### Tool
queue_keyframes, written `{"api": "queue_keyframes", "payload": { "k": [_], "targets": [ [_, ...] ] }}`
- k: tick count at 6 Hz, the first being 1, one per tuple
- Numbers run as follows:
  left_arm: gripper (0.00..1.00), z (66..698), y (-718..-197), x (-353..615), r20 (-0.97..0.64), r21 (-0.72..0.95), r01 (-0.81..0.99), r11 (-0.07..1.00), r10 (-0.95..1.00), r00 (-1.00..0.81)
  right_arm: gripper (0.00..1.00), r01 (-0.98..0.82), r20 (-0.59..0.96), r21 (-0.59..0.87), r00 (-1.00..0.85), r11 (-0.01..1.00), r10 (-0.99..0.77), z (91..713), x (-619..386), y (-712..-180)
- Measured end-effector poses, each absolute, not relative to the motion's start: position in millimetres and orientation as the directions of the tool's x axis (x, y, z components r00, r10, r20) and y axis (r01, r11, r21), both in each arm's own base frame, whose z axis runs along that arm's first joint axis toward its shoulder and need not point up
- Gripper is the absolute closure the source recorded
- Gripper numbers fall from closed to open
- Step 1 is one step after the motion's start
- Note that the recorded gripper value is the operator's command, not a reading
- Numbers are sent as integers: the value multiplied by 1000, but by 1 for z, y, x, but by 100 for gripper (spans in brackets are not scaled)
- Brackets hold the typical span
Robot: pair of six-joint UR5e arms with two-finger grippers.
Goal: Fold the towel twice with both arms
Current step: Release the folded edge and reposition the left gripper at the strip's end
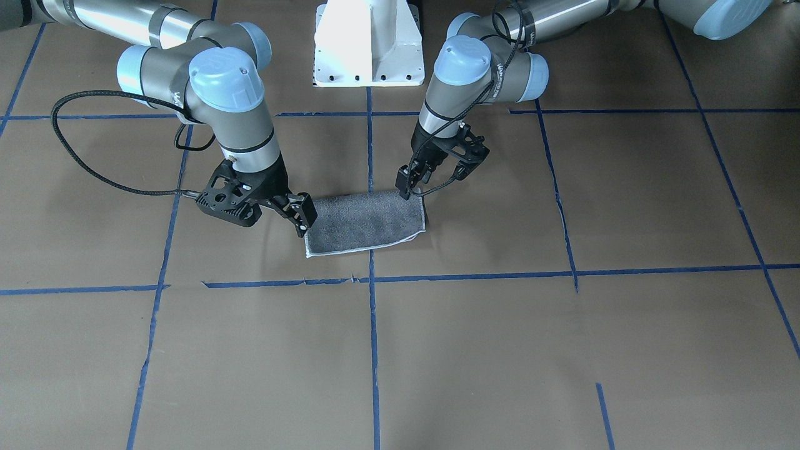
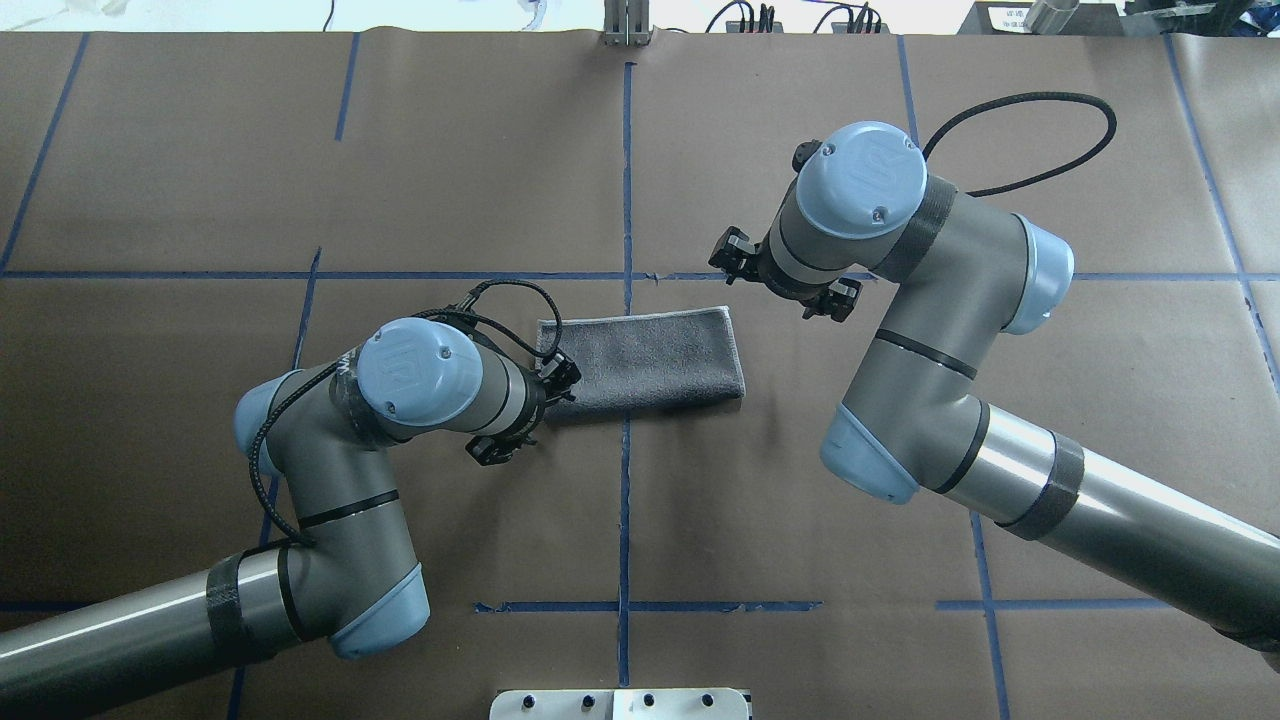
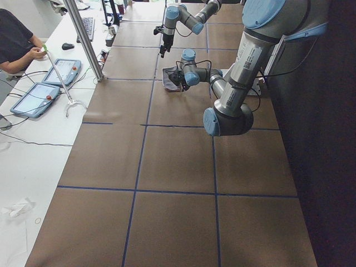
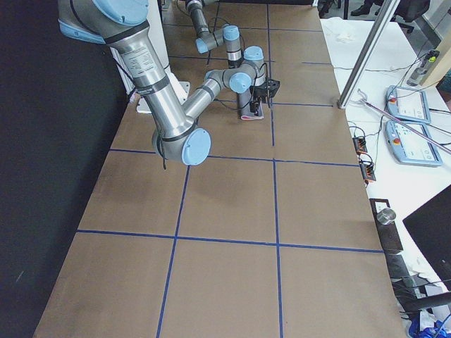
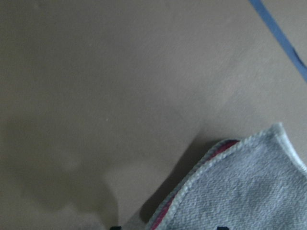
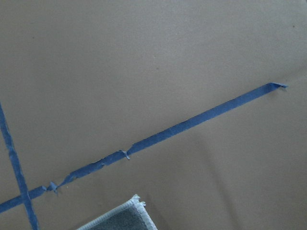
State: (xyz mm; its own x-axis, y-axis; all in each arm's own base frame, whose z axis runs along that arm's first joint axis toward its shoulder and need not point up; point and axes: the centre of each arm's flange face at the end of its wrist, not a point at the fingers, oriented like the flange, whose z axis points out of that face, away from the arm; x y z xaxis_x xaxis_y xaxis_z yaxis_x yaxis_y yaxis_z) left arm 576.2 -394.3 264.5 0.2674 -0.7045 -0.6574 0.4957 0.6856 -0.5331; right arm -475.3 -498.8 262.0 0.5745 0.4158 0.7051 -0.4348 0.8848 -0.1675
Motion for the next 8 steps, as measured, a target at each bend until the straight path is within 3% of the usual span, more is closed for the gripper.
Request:
{"api": "queue_keyframes", "payload": {
  "k": [2,5,7,8],
  "targets": [
    [35,265,-394,577,-659,-529,496,689,-702,271,0,-436,705,-166,575,884,416,263,-475,-499],
    [54,266,-396,576,-663,-522,498,693,-696,274,0,-438,705,-162,576,884,415,263,-476,-498],
    [93,266,-398,574,-664,-522,499,692,-697,271,0,-436,705,-161,577,885,413,262,-478,-496],
    [99,266,-399,574,-664,-521,501,691,-697,270,0,-436,705,-161,577,885,413,262,-478,-495]
  ]
}}
